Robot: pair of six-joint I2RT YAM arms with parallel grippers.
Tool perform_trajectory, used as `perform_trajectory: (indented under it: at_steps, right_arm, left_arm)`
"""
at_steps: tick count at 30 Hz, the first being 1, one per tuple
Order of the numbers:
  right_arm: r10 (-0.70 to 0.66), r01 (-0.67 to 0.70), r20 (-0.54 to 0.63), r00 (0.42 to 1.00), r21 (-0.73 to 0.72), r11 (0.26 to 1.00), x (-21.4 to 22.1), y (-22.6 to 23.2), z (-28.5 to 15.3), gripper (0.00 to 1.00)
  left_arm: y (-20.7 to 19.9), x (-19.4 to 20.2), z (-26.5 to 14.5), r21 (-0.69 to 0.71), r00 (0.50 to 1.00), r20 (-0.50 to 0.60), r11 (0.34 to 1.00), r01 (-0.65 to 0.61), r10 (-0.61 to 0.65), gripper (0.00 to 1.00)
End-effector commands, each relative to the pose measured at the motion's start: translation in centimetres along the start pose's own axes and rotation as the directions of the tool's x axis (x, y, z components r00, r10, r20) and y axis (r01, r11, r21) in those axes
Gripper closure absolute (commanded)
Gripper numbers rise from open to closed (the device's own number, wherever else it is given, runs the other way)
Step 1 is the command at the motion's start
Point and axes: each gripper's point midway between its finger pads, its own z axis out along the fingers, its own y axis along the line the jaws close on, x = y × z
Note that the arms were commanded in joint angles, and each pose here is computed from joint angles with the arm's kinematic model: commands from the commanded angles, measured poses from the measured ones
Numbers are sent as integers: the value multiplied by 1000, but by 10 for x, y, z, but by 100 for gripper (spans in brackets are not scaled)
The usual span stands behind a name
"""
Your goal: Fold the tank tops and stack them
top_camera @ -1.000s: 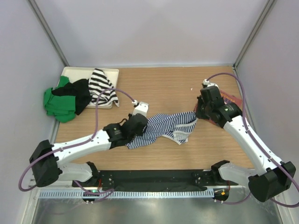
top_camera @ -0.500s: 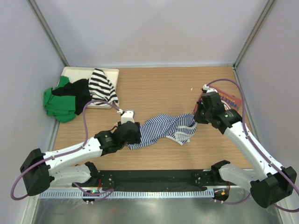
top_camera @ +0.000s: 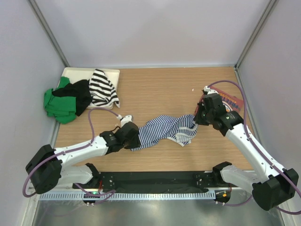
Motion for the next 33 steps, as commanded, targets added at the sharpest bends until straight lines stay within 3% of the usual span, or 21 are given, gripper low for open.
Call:
perform_trajectory:
  at_steps: [1, 13, 16, 19, 21, 27, 33]
  right_arm:
    - [10, -9, 52, 999, -34, 999, -10, 5, -6, 99]
    - [15, -13, 46, 999, -44, 999, -9, 7, -5, 99]
    - [14, -12, 48, 999, -40, 999, -9, 6, -5, 99]
    - [14, -12, 50, 999, -38, 999, -10, 6, -4, 99]
    - [13, -11, 53, 999, -35, 999, -11, 6, -3, 99]
    - [39, -37, 69, 997, -32, 999, -16, 8, 7, 99]
    - [85, -82, 131, 988, -28, 996, -47, 14, 26, 99]
  left_arm:
    - [-6, -5, 8, 32, 999, -4, 998, 54, -54, 61]
    - [-10, -4, 37, 37, 994, -52, 994, 103, -101, 66]
    - [-15, -4, 40, 47, 993, -61, 994, 102, -99, 78]
    - [-17, -4, 36, 58, 994, -72, 994, 91, -86, 97]
    - [-14, -8, 31, 36, 995, -57, 996, 80, -78, 100]
    - [-15, -47, -2, 105, 994, -12, 988, 113, -113, 100]
    - [1, -130, -34, 162, 971, 85, 965, 206, -222, 100]
